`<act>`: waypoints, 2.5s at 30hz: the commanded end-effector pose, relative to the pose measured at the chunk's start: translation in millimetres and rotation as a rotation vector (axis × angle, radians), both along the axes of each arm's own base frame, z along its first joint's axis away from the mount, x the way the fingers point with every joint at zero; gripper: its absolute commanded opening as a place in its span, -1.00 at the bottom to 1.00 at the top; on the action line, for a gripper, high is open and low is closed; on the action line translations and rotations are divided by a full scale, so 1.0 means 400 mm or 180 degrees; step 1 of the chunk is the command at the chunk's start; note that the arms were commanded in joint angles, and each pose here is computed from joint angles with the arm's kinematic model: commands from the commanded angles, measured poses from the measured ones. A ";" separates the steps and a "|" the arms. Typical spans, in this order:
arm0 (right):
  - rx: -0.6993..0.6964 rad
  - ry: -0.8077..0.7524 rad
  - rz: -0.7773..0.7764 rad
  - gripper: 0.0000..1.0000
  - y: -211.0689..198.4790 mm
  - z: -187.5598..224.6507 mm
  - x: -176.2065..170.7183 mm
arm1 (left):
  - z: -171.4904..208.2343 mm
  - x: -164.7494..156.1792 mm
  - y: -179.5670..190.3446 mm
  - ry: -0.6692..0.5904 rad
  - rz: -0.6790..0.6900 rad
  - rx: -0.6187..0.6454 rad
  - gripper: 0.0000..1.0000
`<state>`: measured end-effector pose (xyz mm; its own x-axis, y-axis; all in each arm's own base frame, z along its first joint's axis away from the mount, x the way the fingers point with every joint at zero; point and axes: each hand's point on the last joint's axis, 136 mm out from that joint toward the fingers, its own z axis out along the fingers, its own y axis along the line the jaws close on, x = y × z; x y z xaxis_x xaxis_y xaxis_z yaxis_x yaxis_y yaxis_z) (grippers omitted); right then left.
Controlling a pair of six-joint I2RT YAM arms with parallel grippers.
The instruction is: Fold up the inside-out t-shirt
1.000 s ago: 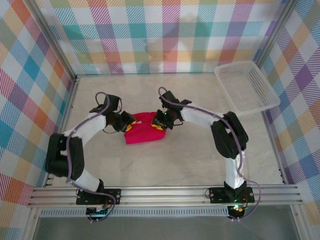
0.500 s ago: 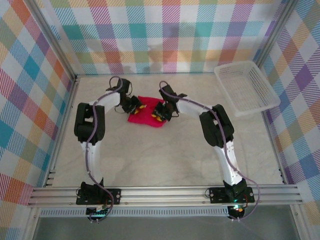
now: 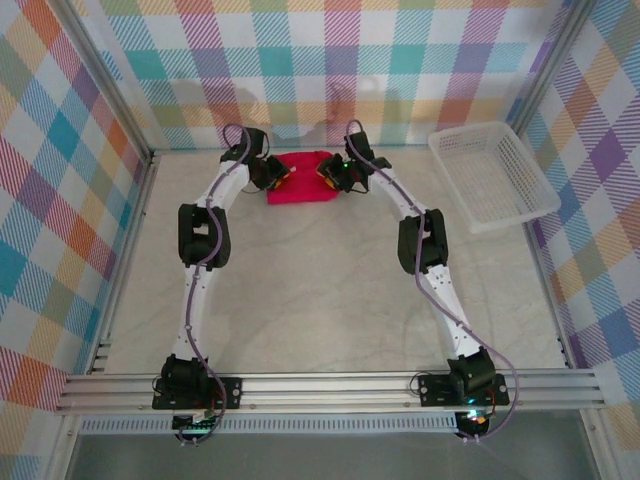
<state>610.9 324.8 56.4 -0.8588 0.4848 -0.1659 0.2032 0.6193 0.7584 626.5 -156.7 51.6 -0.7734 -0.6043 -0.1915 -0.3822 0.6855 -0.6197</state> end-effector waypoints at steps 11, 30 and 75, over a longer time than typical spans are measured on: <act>-0.0694 -0.0338 0.0752 0.71 -0.075 0.285 -0.224 | 0.342 -0.189 0.180 -0.0486 0.0092 0.1208 1.00; -0.3430 -0.2642 0.0400 0.99 -0.526 0.336 -0.585 | 0.258 -0.607 0.357 -0.1188 -0.0010 0.3113 1.00; -0.2777 -0.2483 -0.0320 0.99 -0.755 0.094 -0.539 | 0.075 -0.579 0.390 -0.2038 -0.0020 0.2727 1.00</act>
